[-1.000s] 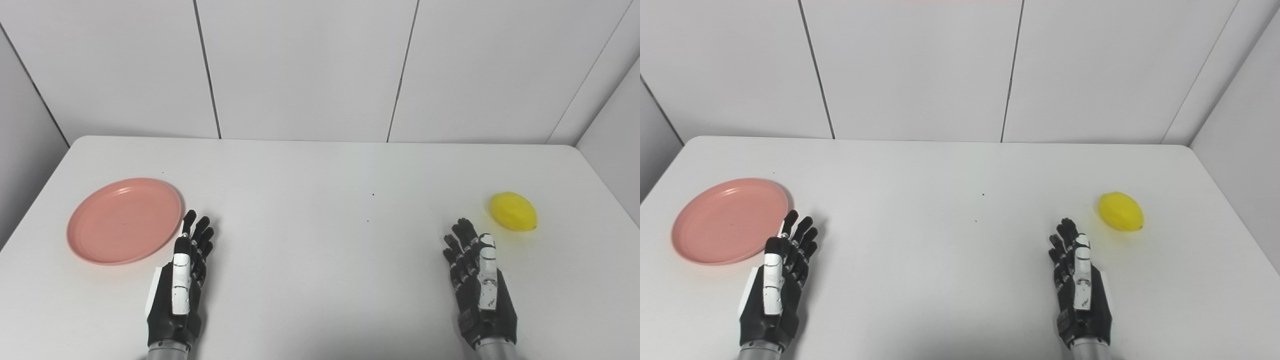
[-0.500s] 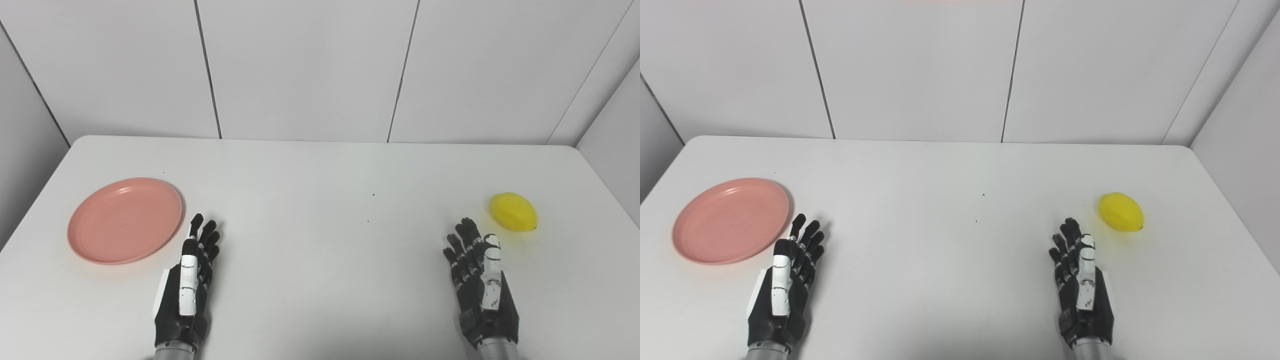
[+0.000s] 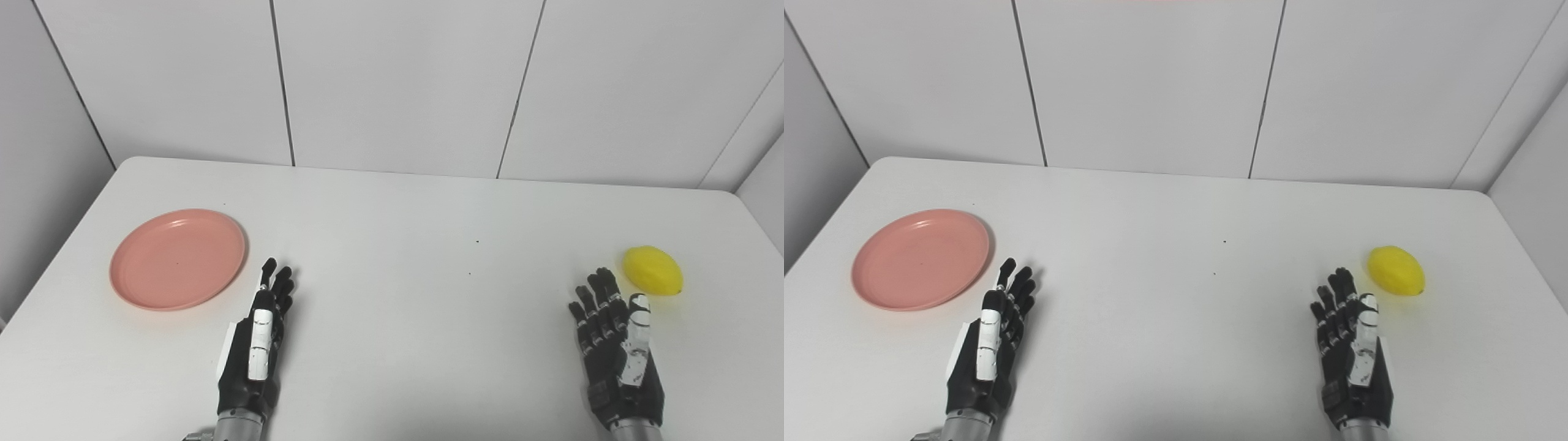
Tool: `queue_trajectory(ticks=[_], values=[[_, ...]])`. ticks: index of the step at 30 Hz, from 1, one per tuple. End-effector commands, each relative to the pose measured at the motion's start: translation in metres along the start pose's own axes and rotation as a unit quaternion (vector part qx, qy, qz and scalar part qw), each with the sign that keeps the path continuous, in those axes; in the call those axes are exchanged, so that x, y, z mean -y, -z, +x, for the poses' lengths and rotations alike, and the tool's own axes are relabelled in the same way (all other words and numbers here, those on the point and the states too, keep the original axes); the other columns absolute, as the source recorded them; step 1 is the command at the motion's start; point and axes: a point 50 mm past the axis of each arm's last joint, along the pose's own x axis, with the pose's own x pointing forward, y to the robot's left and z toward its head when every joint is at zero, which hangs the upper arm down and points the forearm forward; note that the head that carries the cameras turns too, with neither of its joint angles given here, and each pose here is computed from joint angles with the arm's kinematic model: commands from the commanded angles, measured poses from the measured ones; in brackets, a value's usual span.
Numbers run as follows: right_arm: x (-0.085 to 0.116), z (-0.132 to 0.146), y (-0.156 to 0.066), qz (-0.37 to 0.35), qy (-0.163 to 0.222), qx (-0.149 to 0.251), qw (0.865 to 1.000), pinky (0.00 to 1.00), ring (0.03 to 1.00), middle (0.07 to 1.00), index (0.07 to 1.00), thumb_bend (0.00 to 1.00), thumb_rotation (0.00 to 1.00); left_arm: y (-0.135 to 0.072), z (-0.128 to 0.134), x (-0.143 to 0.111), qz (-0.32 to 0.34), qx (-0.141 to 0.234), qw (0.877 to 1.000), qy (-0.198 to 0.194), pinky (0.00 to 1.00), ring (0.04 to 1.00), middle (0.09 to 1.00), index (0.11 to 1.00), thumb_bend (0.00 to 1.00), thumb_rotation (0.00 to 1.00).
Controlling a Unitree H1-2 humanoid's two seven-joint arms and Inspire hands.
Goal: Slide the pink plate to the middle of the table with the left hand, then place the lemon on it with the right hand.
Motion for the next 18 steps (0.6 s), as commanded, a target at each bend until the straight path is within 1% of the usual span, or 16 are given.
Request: queue_trajectory(ticks=[1,6,10,14,18], values=[[0.007,-0.001,0.003,0.000,0.007,0.003,1.000,1.00,0.988,0.978,0.962,0.73,0.98,0.009,-0.011,-0.001,0.009,-0.014,1.000,-0.009,1.00,0.970,0.963,0.983,0.70,1.00],[0.011,0.001,0.007,-0.005,0.005,0.004,1.000,1.00,0.986,0.978,0.969,0.74,0.98,0.015,-0.009,0.001,0.005,-0.015,1.000,-0.010,1.00,0.967,0.961,0.980,0.68,1.00],[0.016,0.002,0.009,-0.003,0.003,0.004,1.000,1.00,0.999,0.997,0.982,0.72,1.00,0.020,-0.009,0.003,-0.006,-0.018,1.000,-0.013,1.00,0.971,0.959,0.969,0.67,0.99],[0.017,0.002,0.009,-0.003,0.006,0.004,1.000,1.00,0.999,0.997,0.974,0.71,0.99,0.023,-0.009,0.005,-0.008,-0.021,1.000,-0.016,0.99,0.963,0.951,0.959,0.69,0.96],[0.018,0.002,0.010,-0.003,0.008,0.002,1.000,1.00,1.000,0.995,0.971,0.71,0.97,0.026,-0.009,0.006,-0.002,-0.022,1.000,-0.014,0.99,0.964,0.954,0.962,0.70,0.97]])
